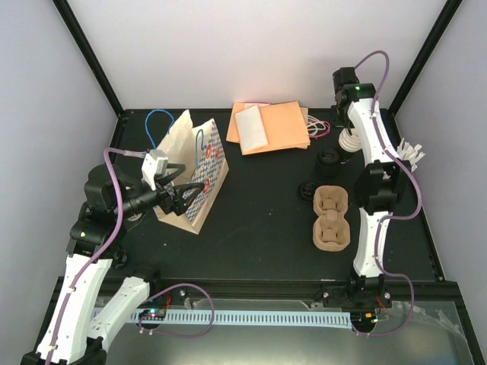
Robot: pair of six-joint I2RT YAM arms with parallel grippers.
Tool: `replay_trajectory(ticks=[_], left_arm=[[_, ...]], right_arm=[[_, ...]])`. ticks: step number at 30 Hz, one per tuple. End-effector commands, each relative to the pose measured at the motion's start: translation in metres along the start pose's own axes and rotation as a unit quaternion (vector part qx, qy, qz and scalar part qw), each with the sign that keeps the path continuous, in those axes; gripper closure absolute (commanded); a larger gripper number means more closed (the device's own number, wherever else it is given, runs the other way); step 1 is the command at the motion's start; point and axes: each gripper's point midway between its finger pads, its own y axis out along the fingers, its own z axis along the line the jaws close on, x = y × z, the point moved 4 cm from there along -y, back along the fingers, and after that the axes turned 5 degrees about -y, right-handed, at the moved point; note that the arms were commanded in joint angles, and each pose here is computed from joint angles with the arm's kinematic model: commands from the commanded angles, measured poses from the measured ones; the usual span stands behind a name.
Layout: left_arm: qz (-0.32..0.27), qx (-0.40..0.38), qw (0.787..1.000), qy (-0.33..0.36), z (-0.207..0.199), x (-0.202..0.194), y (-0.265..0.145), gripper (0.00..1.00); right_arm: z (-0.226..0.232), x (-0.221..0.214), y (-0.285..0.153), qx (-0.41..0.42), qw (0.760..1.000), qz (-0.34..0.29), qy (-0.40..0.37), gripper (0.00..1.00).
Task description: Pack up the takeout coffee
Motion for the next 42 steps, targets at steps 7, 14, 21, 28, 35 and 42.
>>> replay_trajectory(ticks=[7,14,21,28,35,42], left_arm=[[-0.009,-0.006,1.000,0.024,-0.011,0.008,-0.008,0.01],[-0.011,-0.007,1.000,0.025,-0.012,0.010,-0.009,0.01],[-0.011,-0.008,1.000,0.026,-0.013,0.009,-0.010,0.01],[-0.011,-0.007,1.000,0.028,-0.014,0.009,-0.010,0.01],[-0.011,-0.006,1.000,0.029,-0.014,0.008,-0.011,0.01],[-0.011,-0.008,0.999,0.030,-0.015,0.007,-0.012,0.01]], right_arm=[[0.024,0.007,0.005,0.029,0.999,0.003,-0.028,0.87],[0.027,0.001,0.011,0.032,0.999,0.015,-0.036,0.79],[0.031,0.001,0.011,0.048,0.998,0.017,-0.039,0.83],[0.029,-0.004,0.013,0.041,0.998,0.027,-0.041,0.98],[0.008,-0.005,0.003,-0.024,0.999,0.022,-0.036,0.99],[-0.012,-0.012,0.001,-0.104,0.994,0.033,-0.031,0.99]])
